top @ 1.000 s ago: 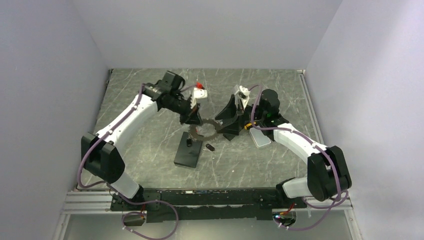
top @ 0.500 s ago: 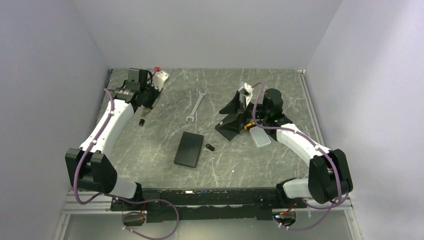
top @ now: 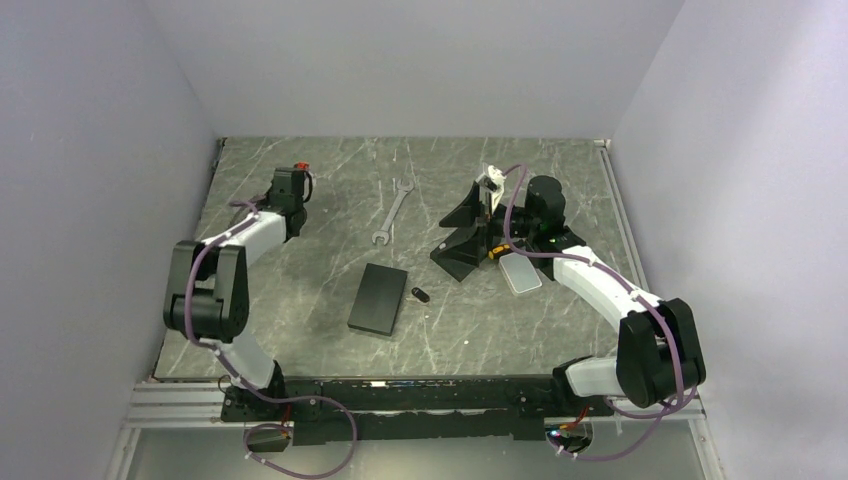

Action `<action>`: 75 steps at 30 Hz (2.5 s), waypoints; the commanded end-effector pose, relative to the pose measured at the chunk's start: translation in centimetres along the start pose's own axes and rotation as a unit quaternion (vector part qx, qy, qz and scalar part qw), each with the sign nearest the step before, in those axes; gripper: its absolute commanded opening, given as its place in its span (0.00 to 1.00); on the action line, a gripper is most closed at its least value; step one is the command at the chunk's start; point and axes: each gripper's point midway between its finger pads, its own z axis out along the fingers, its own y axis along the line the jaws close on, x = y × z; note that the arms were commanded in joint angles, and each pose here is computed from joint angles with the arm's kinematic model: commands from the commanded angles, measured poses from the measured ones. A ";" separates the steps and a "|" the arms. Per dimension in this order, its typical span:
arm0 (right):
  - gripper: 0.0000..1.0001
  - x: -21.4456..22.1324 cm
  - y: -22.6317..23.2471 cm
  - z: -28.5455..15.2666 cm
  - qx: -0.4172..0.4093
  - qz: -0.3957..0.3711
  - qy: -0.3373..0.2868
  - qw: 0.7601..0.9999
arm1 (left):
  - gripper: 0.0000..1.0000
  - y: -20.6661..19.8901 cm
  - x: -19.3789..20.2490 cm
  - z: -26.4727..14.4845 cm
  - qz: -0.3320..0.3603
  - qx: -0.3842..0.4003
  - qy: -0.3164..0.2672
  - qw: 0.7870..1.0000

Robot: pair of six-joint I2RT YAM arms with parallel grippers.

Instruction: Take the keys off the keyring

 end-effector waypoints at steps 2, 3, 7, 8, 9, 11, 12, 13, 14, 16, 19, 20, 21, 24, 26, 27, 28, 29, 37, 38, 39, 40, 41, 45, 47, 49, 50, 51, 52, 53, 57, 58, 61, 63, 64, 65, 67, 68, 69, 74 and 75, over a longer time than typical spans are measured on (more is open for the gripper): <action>1.00 -2.2 -0.2 -0.2 0.007 -0.044 -0.012 0.999 | 0.00 -1.7 -1.6 0.9 -0.073 0.014 0.016 0.997; 1.00 -2.1 -0.3 -0.2 0.008 -0.043 -0.012 0.999 | 0.00 -2.9 -1.7 0.7 -0.078 0.035 0.018 0.996; 1.00 -1.9 -0.4 -0.2 0.008 -0.041 -0.010 0.999 | 0.00 -6.7 -2.4 -0.5 -0.134 0.134 0.027 0.982; 1.00 -1.9 -0.5 -0.1 0.008 -0.040 -0.010 0.999 | 0.00 -7.9 -2.3 -1.1 -0.139 0.164 0.036 0.976; 1.00 -1.8 -0.5 -0.1 0.008 -0.038 -0.010 0.999 | 0.00 -9.1 -2.5 -1.5 -0.145 0.192 0.041 0.970; 1.00 -1.8 -0.6 -0.1 0.009 -0.034 -0.009 0.999 | 0.01 -11.1 -2.8 -2.3 -0.147 0.229 0.054 0.961; 1.00 -1.7 -0.7 0.0 0.008 -0.032 -0.008 0.999 | 0.05 -11.9 -2.9 -2.6 -0.147 0.242 0.059 0.957; 1.00 -1.7 -0.8 0.0 0.010 -0.031 -0.008 0.999 | 0.13 -12.5 -3.1 -2.9 -0.147 0.252 0.061 0.954; 1.00 -1.8 -0.8 -0.1 0.011 -0.033 -0.009 0.999 | 0.23 -12.9 -3.3 -3.1 -0.147 0.262 0.062 0.952; 1.00 -1.8 -0.8 -0.2 0.012 -0.034 -0.009 0.999 | 0.35 -13.3 -3.9 -3.5 -0.151 0.283 0.065 0.945; 1.00 -1.8 -0.9 -0.3 0.014 -0.034 -0.009 0.999 | 0.43 -13.4 -5.6 -4.6 -0.152 0.319 0.046 0.934; 1.00 -1.8 -0.9 -0.3 0.014 -0.033 -0.009 0.999 | 0.46 -13.2 -6.5 -5.2 -0.156 0.335 0.033 0.929; 1.00 -1.8 -1.0 -0.3 0.014 -0.033 -0.009 0.999 | 0.48 -13.1 -7.3 -6.0 -0.157 0.355 0.017 0.921; 1.00 -1.9 -0.9 -0.5 0.014 -0.033 -0.010 0.999 | 0.69 -12.1 -10.1 -9.4 -0.145 0.420 -0.054 0.894; 1.00 -2.0 -0.9 -0.6 0.014 -0.030 -0.012 0.999 | 0.95 -11.3 -11.4 -11.9 -0.129 0.457 -0.108 0.873; 1.00 -2.1 -1.0 -0.8 0.014 -0.029 -0.013 0.999 | 0.99 -10.8 -12.1 -13.6 -0.116 0.480 -0.144 0.857; 1.00 -2.3 -1.0 -0.9 0.016 -0.028 -0.015 0.999 | 0.99 -10.8 -12.5 -15.1 -0.091 0.505 -0.178 0.840; 1.00 -2.4 -1.2 -1.0 0.020 -0.026 -0.017 0.999 | 1.00 -10.9 -12.8 -16.5 -0.072 0.529 -0.205 0.821; 1.00 -4.9 -3.0 -3.5 0.074 -0.016 -0.043 0.996 | 1.00 -13.6 -13.5 -23.3 0.037 0.630 -0.306 0.713; 1.00 -5.4 -3.4 -4.2 0.091 -0.014 -0.046 0.995 | 0.99 -14.4 -13.6 -23.9 0.063 0.628 -0.321 0.706; 1.00 -6.0 -3.9 -4.8 0.107 -0.012 -0.051 0.993 | 0.99 -15.3 -13.6 -24.6 0.085 0.628 -0.334 0.698; 1.00 -6.5 -4.3 -5.6 0.124 -0.009 -0.055 0.991 | 0.99 -16.2 -13.6 -25.2 0.110 0.629 -0.346 0.687; 1.00 -7.0 -4.6 -6.2 0.141 -0.006 -0.059 0.988 | 0.98 -17.2 -13.5 -25.8 0.134 0.632 -0.356 0.675; 1.00 -7.5 -6.1 -9.0 0.213 0.005 -0.068 0.975 | 0.89 -21.2 -12.2 -26.9 0.223 0.638 -0.369 0.638; 1.00 -7.8 -6.6 -10.4 0.241 0.001 -0.074 0.968 | 0.85 -23.1 -11.4 -27.5 0.257 0.642 -0.380 0.615; 1.00 -8.3 -7.3 -12.0 0.267 0.000 -0.081 0.960 | 0.81 -24.6 -11.1 -28.0 0.277 0.641 -0.392 0.598; 1.00 -8.4 -7.5 -12.7 0.278 0.000 -0.084 0.957 | 0.79 -25.4 -11.1 -28.3 0.285 0.642 -0.395 0.591; 1.00 -8.4 -7.7 -13.0 0.284 -0.001 -0.086 0.955 | 0.75 -26.2 -11.2 -28.5 0.291 0.643 -0.397 0.587; 1.00 -8.2 -7.9 -13.2 0.288 -0.003 -0.087 0.954 | 0.71 -27.0 -11.1 -28.8 0.298 0.645 -0.398 0.581; 1.00 -8.0 -7.9 -13.3 0.291 -0.006 -0.087 0.953 | 0.69 -27.7 -11.1 -29.0 0.307 0.646 -0.401 0.573; 1.00 -7.6 -8.0 -13.4 0.294 -0.008 -0.086 0.952 | 0.63 -30.8 -9.7 -29.7 0.358 0.642 -0.402 0.545; 1.00 -7.6 -8.0 -13.4 0.295 -0.008 -0.086 0.952 | 0.61 -31.5 -9.1 -29.8 0.372 0.642 -0.399 0.539; 1.00 -7.3 -8.1 -13.3 0.292 -0.005 -0.084 0.953 | 0.58 -32.9 -8.3 -29.8 0.401 0.636 -0.396 0.527; 1.00 -7.2 -8.0 -13.2 0.289 -0.004 -0.085 0.954 | 0.57 -33.3 -8.3 -29.8 0.407 0.639 -0.393 0.522; 1.00 -7.2 -8.0 -13.2 0.288 -0.004 -0.085 0.954 | 0.57 -33.5 -8.2 -29.8 0.407 0.643 -0.389 0.518; 1.00 -7.1 -8.0 -13.2 0.287 -0.002 -0.085 0.954 | 0.56 -33.6 -7.9 -29.8 0.408 0.649 -0.384 0.515; 1.00 -7.1 -8.0 -13.2 0.286 -0.002 -0.085 0.955 | 0.56 -34.2 -7.4 -29.6 0.413 0.653 -0.378 0.510; 1.00 -7.0 -8.0 -13.1 0.285 -0.001 -0.084 0.955 | 0.55 -34.5 -7.2 -29.5 0.418 0.652 -0.376 0.509; 1.00 -7.0 -8.0 -13.1 0.284 -0.001 -0.084 0.955 | 0.54 -34.7 -6.9 -29.4 0.422 0.651 -0.373 0.508; 1.00 -6.8 -8.0 -13.0 0.281 0.002 -0.082 0.956 | 0.49 -35.5 -6.2 -29.3 0.432 0.652 -0.366 0.504; 1.00 -6.8 -8.0 -13.0 0.280 0.002 -0.082 0.956 | 0.47 -35.6 -6.1 -29.3 0.434 0.652 -0.365 0.503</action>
